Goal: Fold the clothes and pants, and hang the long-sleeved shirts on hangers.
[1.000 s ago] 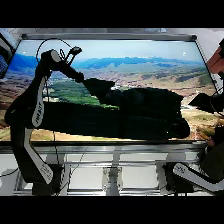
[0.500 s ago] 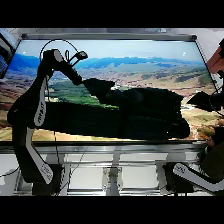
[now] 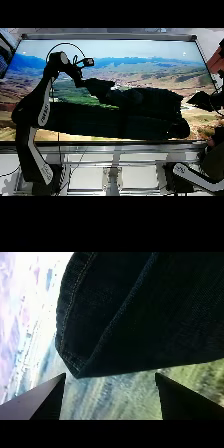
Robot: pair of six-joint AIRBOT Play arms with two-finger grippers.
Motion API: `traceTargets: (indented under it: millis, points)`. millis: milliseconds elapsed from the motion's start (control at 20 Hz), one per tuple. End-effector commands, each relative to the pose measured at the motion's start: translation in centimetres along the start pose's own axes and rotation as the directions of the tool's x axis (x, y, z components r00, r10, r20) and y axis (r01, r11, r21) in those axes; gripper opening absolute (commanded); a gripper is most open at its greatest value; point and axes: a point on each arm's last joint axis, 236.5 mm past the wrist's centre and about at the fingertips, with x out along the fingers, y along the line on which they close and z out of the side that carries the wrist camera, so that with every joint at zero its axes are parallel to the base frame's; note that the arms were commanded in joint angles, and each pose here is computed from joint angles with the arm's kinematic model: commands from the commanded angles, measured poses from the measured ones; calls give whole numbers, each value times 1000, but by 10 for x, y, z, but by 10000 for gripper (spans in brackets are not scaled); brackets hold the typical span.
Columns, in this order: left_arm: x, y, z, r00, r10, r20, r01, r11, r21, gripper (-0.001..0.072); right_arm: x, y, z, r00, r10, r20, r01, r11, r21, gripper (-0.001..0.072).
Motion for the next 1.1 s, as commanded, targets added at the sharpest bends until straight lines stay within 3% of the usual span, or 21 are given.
traceTargets:
  millis: [0,150,250,350,400,550,700,1050]
  points:
    - [18,-3,-4,999,0,-38,2,999,44,643,0,0,0,1000,1,1,-1,1000,0,525]
    - [30,-5,2,999,0,-34,1,998,56,622,0,0,1,1000,0,2,0,1000,0,525]
    - [35,-5,9,999,15,-28,-13,997,70,391,0,0,1,1000,0,2,0,1000,0,525]
    - [31,-1,7,997,44,-64,-37,994,101,72,0,0,1,1000,0,2,0,1000,0,525]
    - [23,3,5,994,66,-83,-59,995,82,31,0,0,1,1000,1,2,-1,1000,0,525]
    - [-22,28,-4,976,176,-129,-188,978,-90,31,0,6,3,1000,23,11,-23,1000,2,524]
    - [-108,46,-14,934,305,-188,-348,898,-270,30,-1,21,9,995,89,36,-89,996,5,524]
    - [-267,5,-60,847,368,-383,-512,758,-404,31,15,68,4,991,134,-21,-135,983,-128,524]
